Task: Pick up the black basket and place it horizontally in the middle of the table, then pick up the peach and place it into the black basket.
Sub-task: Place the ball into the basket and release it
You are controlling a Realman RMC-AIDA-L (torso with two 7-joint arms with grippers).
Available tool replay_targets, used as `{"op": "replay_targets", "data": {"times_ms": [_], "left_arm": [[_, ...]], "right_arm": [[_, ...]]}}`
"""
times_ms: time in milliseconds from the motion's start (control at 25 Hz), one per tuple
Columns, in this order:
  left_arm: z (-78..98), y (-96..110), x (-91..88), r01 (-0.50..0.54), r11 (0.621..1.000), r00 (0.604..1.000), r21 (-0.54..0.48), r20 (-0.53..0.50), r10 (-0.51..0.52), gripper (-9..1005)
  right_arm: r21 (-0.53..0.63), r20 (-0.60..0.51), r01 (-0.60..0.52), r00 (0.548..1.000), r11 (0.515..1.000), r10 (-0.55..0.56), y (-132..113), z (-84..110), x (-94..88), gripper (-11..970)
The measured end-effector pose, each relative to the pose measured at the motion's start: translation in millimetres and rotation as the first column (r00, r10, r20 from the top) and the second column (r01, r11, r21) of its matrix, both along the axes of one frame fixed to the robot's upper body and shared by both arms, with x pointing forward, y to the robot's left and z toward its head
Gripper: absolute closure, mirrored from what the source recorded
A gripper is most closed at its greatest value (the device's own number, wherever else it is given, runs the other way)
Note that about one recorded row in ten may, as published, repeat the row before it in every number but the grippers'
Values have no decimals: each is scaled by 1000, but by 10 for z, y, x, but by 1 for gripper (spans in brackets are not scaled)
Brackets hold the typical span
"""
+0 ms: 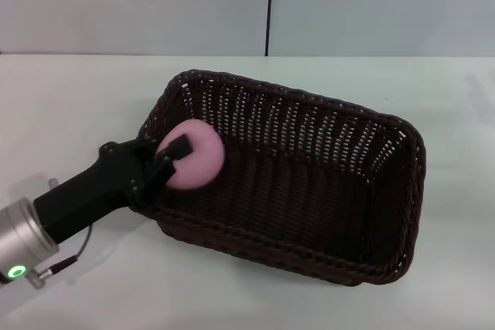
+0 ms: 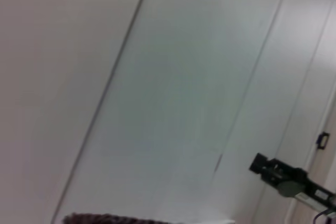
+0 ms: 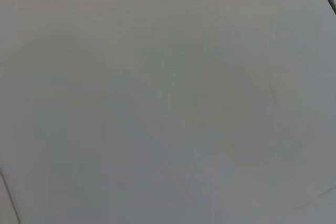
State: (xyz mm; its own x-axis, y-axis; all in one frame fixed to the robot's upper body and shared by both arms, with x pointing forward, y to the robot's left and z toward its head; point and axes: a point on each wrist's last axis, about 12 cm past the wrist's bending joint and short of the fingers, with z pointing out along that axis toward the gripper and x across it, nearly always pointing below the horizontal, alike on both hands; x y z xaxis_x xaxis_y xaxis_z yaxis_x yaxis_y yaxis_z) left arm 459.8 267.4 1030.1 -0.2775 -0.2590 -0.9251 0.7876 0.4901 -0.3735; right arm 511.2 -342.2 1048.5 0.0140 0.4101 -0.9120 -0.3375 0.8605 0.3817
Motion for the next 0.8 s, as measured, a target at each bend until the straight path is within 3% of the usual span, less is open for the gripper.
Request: {"op": "replay_targets", "data": {"times_ms": [240, 280, 440, 800], "left_arm": [[-24, 46, -24, -19, 1000, 1000, 15, -7, 19, 871], [-57, 200, -86, -68, 996, 998, 64, -3, 68, 868], [-91, 296, -132, -91, 990, 996, 111, -9, 92, 858], [-84, 391, -179, -128, 985, 992, 118, 2, 129, 834]], "right_arm": [[-6, 1, -22, 1000, 1000, 22, 40, 9, 29, 482], [-6, 2, -23, 1000, 1000, 23, 44, 12, 34, 482], [-4, 1, -27, 1000, 1000, 27, 57, 13, 42, 482], [-2, -4, -32, 999, 999, 32, 91, -7, 40, 483]]}}
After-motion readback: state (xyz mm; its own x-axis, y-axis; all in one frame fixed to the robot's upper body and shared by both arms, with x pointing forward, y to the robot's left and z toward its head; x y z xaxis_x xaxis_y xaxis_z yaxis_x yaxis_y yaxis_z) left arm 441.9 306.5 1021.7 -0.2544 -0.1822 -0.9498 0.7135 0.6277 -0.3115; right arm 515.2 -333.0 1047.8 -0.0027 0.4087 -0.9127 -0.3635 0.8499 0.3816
